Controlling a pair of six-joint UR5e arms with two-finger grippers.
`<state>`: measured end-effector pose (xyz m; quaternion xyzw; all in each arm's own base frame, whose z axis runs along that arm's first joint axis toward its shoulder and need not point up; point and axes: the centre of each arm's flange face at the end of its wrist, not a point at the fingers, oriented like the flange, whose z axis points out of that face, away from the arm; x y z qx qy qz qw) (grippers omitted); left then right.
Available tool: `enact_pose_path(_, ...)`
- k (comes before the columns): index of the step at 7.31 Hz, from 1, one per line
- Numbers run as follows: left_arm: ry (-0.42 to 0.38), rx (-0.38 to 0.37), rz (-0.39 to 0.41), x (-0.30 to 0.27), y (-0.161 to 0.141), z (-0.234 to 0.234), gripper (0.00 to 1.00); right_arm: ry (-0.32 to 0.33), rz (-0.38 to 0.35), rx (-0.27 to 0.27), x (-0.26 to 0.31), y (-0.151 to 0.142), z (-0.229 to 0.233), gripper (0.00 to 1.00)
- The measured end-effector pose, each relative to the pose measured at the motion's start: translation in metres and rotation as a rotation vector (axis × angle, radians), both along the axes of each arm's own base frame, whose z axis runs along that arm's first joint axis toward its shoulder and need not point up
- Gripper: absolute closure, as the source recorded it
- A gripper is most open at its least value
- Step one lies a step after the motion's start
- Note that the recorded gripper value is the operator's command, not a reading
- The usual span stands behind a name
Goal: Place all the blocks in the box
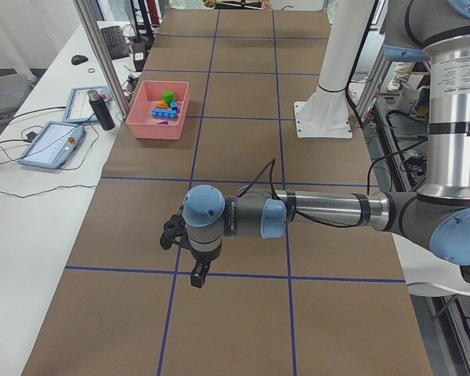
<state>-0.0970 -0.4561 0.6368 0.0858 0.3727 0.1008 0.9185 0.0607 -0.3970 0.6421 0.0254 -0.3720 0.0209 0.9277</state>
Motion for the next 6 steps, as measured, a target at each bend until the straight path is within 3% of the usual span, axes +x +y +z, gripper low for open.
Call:
enact_pose_path(3,0.014,-0.006,0.002,0.001,0.006,0.005,0.00,0.035,-0.003,-0.043,-0.002,-0.010,-0.019,0.00)
enact_pose_path(6,0.018,-0.001,0.002,0.002,0.006,0.003,0.00,0.034,0.003,-0.047,-0.004,-0.013,-0.024,0.00)
